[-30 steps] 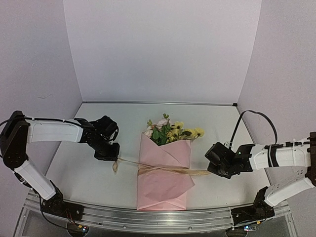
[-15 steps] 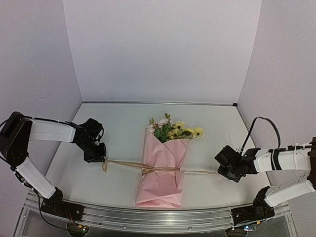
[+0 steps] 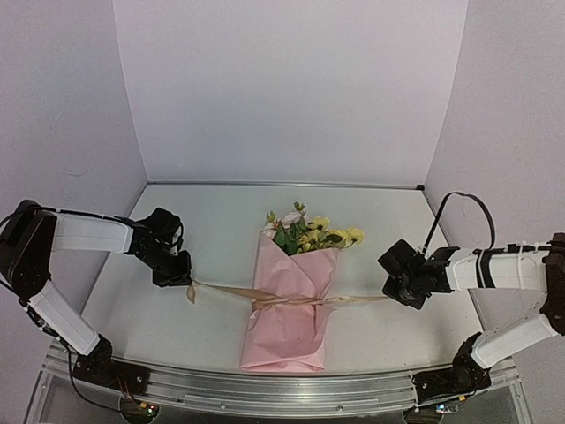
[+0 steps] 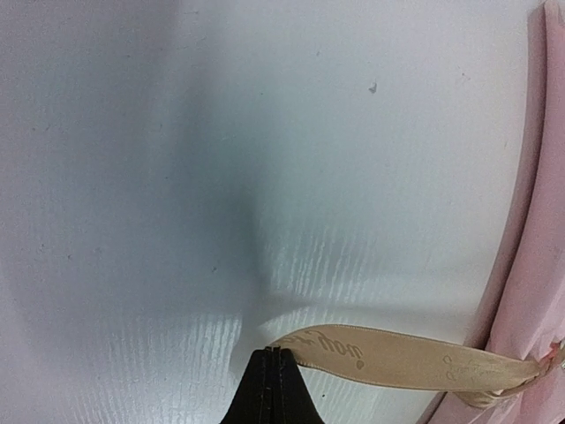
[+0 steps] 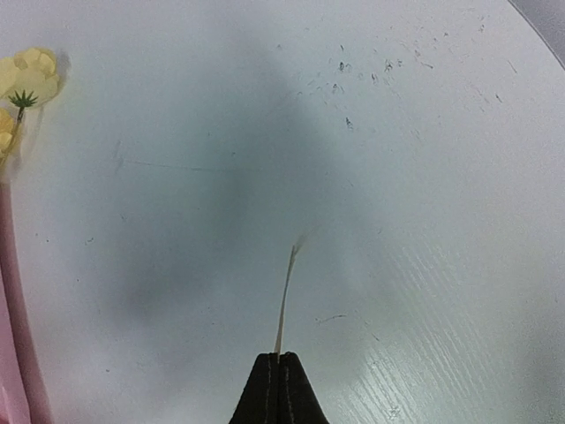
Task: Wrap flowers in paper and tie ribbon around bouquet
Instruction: Tie the ribbon around the folded bouquet, then place the half-tied ribbon at the center of the board, then tie the ribbon around the folded bouquet.
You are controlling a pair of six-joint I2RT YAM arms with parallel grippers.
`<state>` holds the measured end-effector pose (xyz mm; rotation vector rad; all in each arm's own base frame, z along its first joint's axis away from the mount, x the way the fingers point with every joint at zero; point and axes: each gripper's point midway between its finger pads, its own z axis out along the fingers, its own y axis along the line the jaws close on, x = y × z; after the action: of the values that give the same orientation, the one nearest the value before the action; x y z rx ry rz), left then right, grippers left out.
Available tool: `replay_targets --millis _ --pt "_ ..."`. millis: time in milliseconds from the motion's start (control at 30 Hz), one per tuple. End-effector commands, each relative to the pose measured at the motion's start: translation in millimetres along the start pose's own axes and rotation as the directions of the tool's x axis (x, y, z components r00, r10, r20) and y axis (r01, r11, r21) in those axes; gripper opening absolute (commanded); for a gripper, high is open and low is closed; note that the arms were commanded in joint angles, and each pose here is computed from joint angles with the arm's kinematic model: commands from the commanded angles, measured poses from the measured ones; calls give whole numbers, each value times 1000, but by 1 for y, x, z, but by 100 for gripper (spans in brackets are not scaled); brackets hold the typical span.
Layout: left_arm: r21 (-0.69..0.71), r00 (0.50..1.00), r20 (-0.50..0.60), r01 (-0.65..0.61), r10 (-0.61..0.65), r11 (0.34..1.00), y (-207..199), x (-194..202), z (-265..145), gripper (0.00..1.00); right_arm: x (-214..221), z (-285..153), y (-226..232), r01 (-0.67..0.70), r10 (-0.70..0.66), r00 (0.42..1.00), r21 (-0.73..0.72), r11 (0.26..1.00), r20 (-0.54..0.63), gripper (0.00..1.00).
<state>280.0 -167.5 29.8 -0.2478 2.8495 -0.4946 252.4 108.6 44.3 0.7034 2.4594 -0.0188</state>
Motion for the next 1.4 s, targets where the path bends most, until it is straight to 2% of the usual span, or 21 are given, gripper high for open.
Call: replay_targets --millis 0,100,167,233,333,433,567,733,900,1067,1233,1367 --pt "50 999 35 -9 7 999 -24 -18 0 0 2 -2 9 18 -18 1000 -8 1000 -18 2" --pt "48 999 39 20 -22 999 -23 -19 0 9 5 -3 10 7 -8 999 -19 1000 -31 13" --pt "49 998 38 51 -53 997 -22 -17 1 20 6 -6 9 -6 5 999 -31 1000 -31 25" --pt "51 996 41 76 -78 996 -21 -17 0 26 5 -9 8 -22 21 999 -48 999 -29 37" --pt "43 990 65 122 -124 992 -17 -18 -6 34 4 -14 5 -46 44 999 -72 996 -30 49" --pt "55 981 92 167 -172 984 -16 -22 -19 37 6 -21 6 -83 78 996 -111 990 -48 55" --pt "145 965 91 231 -245 962 -29 -20 -41 43 14 -40 28 -138 123 989 -222 965 -82 59" --pt "306 899 -32 425 -437 852 -49 6 -49 48 37 -63 59 -205 171 976 -320 925 -132 63" --pt "374 824 -131 556 -551 742 -74 39 -43 49 54 -75 72 -315 266 947 -365 876 -178 67" --pt "425 782 -223 615 -583 663 -110 58 -34 50 69 -75 75 -402 343 914 -362 841 -219 70" --pt "432 700 -290 704 -653 564 -125 69 -21 52 67 -75 70 -469 415 883 -378 798 -218 73" --pt "406 681 -320 726 -658 554 -140 75 -10 53 64 -77 73 -499 445 867 -388 775 -225 72"
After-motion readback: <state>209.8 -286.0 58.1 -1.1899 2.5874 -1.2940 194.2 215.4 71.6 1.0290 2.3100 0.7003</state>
